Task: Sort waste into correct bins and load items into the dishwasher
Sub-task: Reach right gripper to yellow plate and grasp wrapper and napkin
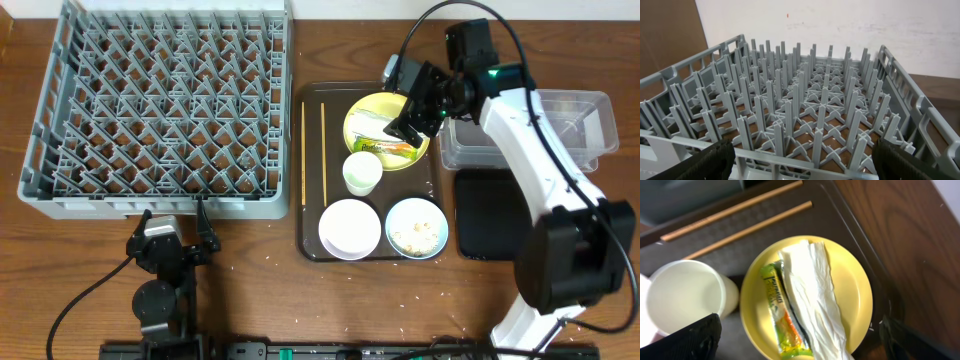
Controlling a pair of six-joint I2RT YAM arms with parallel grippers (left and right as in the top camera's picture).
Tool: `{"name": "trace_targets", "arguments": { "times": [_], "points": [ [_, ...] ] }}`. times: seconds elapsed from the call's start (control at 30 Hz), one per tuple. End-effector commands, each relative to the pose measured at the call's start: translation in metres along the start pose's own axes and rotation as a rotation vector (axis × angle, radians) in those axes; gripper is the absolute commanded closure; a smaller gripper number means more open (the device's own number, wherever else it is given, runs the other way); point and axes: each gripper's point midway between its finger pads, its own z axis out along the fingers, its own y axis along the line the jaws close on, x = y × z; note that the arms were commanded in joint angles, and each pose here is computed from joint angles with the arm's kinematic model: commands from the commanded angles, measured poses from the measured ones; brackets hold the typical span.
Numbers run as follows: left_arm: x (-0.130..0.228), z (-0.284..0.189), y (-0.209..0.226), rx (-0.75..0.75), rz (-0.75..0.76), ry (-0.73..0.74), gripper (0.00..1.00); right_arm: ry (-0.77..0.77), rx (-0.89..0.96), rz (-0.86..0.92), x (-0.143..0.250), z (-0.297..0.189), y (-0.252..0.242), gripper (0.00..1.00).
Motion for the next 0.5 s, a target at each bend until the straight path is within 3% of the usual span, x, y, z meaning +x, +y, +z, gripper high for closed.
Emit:
{"name": "trace_targets", "arguments": {
  "times": [0.0,0.47],
  "points": [
    [0.015,0.001,0.002,-0.004,0.013,0.046,0.12,0.049,-0.002,-0.020,0.013,0.027,-0.009,0.01],
    [0.015,0.001,0.002,-0.004,0.013,0.046,0.12,0.181,0.012,-0.015,0.058,0.096,-0.023,0.13]
  ]
}}
